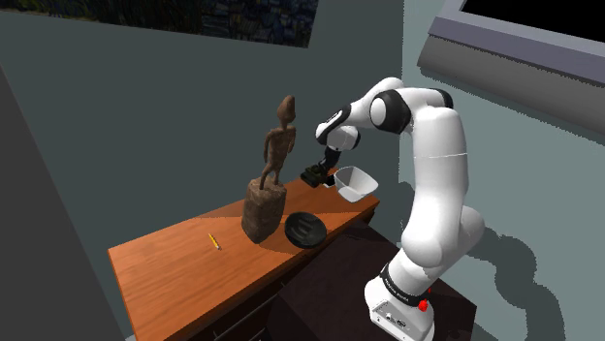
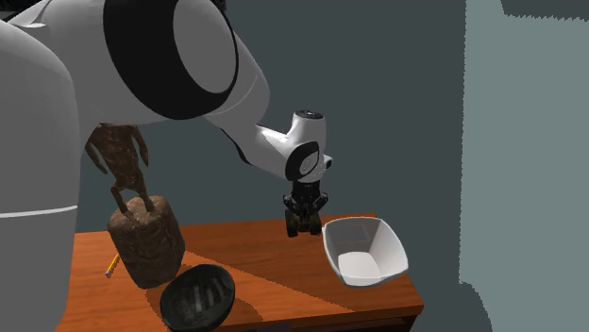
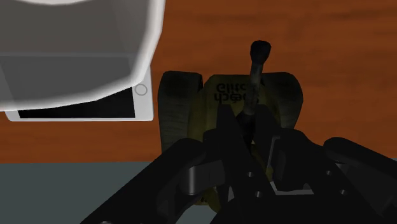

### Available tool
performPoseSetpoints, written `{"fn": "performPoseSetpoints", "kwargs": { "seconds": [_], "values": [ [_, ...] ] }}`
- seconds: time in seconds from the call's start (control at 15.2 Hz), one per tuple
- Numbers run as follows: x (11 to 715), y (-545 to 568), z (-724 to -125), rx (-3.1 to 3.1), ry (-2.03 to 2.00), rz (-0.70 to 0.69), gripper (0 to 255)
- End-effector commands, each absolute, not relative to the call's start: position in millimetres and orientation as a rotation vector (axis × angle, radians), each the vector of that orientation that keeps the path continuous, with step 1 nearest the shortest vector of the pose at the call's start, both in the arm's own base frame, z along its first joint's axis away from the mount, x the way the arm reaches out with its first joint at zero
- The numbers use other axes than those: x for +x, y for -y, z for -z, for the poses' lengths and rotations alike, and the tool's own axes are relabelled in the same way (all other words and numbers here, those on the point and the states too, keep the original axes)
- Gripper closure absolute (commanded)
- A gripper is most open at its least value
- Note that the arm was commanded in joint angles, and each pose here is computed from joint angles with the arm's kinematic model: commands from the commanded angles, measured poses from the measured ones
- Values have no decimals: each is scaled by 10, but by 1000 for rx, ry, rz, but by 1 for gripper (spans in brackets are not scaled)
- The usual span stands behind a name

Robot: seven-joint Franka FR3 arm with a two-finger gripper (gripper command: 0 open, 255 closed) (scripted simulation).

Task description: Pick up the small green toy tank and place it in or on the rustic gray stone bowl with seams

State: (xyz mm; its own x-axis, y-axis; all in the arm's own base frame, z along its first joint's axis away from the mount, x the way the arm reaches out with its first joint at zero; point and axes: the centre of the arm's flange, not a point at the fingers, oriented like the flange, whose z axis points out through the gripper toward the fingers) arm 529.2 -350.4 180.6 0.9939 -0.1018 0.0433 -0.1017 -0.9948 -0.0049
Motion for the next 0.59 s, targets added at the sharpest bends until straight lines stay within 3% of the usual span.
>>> {"fn": "performPoseSetpoints", "kwargs": {
  "seconds": [0.0, 0.53],
  "values": [
    [5280, 3505, -1915, -3134, -160, 69, 255],
    [5280, 3505, -2338, -3134, -160, 69, 255]
  ]
}}
